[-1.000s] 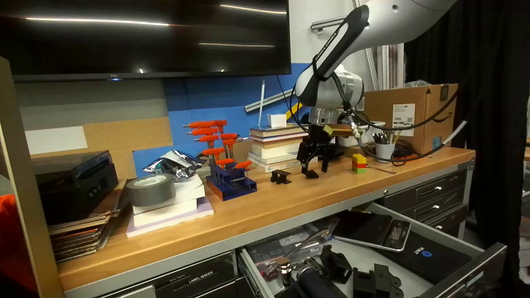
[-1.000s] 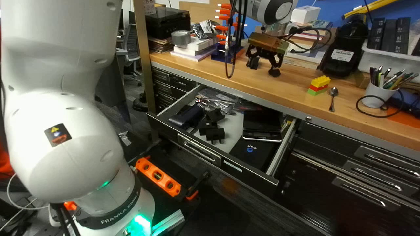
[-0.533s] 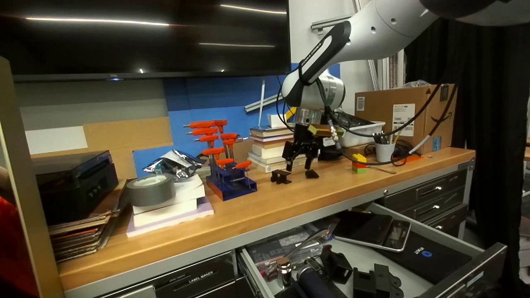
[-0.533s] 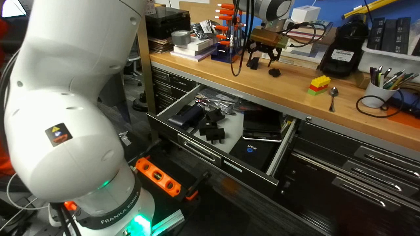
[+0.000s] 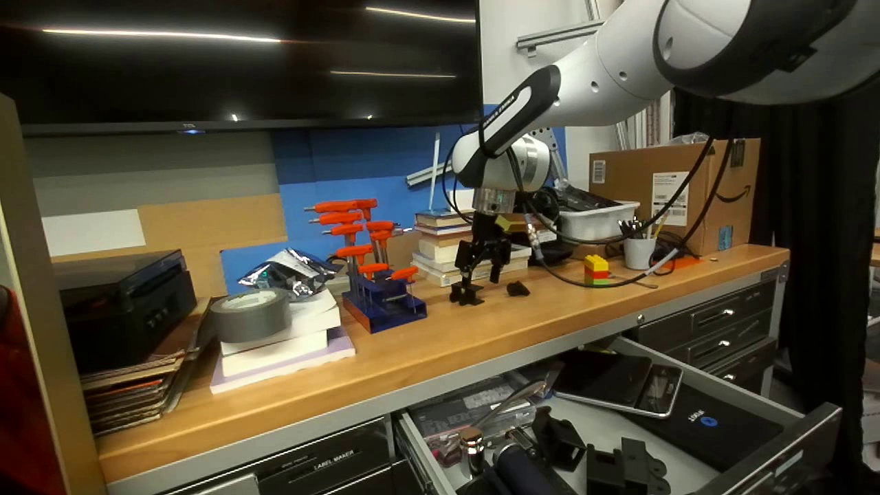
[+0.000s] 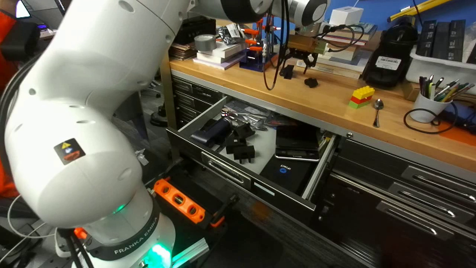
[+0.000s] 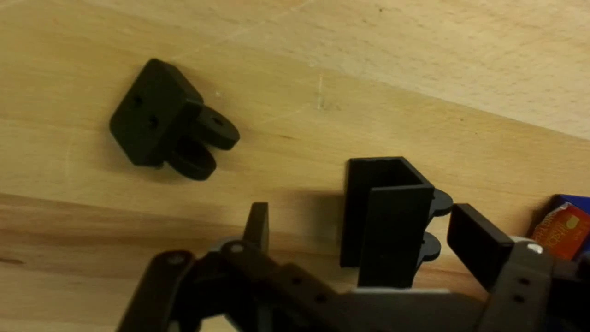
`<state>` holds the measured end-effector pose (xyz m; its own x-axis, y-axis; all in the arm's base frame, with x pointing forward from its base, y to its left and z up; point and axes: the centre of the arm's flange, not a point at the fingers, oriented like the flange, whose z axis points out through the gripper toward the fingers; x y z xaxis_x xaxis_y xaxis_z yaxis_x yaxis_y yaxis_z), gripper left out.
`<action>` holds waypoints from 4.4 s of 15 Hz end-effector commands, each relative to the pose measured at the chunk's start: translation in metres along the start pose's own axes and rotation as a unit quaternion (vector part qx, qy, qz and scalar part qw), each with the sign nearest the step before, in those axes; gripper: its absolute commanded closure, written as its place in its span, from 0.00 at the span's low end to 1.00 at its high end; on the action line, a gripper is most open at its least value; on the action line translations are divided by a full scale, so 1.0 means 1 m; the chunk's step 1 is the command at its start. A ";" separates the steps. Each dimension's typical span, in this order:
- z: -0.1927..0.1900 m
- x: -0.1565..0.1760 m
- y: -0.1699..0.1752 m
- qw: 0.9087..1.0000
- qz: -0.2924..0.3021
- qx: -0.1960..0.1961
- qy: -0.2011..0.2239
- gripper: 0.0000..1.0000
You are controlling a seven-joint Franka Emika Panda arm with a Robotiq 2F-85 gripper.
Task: Pick up the black objects from the countertop and put them inside the open drawer then close the drawer
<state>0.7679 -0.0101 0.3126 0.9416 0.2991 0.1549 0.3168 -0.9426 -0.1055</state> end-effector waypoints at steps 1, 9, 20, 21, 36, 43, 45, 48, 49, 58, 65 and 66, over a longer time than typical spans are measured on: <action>0.000 0.036 0.014 1.000 -0.016 0.007 0.009 0.00; 0.003 0.047 0.014 0.999 -0.027 0.016 0.019 0.00; 0.014 0.041 0.014 0.999 -0.024 0.036 -0.017 0.00; 0.014 0.040 0.015 0.999 -0.024 0.035 -0.017 0.00; 0.019 0.040 0.022 0.999 -0.017 0.028 -0.019 0.66; 0.009 0.012 0.015 0.998 0.015 0.014 -0.064 0.91; -0.002 -0.005 0.010 0.996 0.037 0.004 -0.075 0.88; -0.021 -0.034 -0.005 0.993 0.081 -0.020 -0.087 0.88; -0.028 -0.045 -0.012 0.990 0.100 -0.029 -0.091 0.88; -0.051 -0.101 -0.059 0.957 0.267 -0.046 -0.102 0.88; -0.032 -0.159 -0.085 0.933 0.346 -0.036 -0.095 0.89; -0.030 -0.169 -0.088 0.934 0.342 -0.033 -0.096 0.89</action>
<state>0.6522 0.0140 0.3277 0.9293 -0.3443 -0.1333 -0.3495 -0.9368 -0.0165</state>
